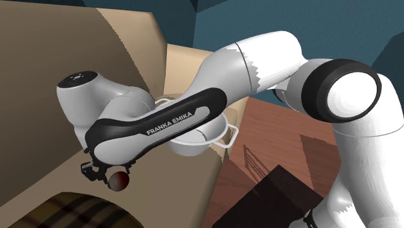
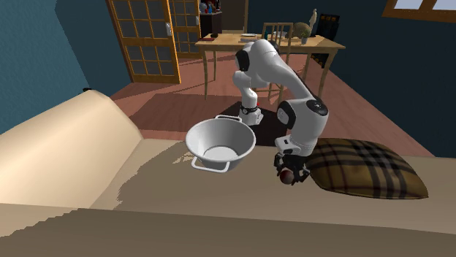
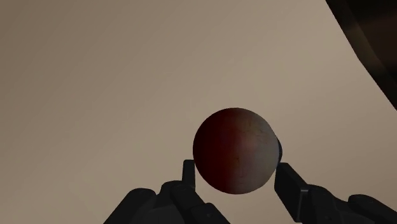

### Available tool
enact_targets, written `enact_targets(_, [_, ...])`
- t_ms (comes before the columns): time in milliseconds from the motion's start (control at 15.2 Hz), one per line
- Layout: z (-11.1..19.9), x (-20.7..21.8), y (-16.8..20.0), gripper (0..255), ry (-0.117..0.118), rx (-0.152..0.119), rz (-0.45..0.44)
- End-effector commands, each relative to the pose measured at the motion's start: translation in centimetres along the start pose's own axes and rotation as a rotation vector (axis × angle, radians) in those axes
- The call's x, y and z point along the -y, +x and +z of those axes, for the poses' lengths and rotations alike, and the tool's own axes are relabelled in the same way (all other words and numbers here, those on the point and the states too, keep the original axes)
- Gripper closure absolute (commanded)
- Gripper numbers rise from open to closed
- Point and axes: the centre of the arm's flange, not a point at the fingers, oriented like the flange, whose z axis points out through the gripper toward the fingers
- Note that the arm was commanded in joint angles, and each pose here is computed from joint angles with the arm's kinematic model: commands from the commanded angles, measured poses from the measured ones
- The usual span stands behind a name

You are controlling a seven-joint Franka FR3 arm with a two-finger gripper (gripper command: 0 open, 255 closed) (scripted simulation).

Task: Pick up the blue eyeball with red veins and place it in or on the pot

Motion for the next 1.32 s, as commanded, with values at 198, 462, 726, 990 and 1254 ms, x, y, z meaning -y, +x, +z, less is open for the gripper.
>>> enact_targets(198, [-2.3,-0.2,0.1,255,0.0,0.0,0.0])
enact_targets(462, [-4.4,-0.4,0.2,255,0.0,0.0,0.0])
enact_targets(726, [-6.6,-0.5,0.2,255,0.0,0.0,0.0])
enact_targets(990, [-8.7,-0.7,0.3,255,0.0,0.0,0.0])
enact_targets(1254, [-10.8,-0.9,0.4,255,0.0,0.0,0.0])
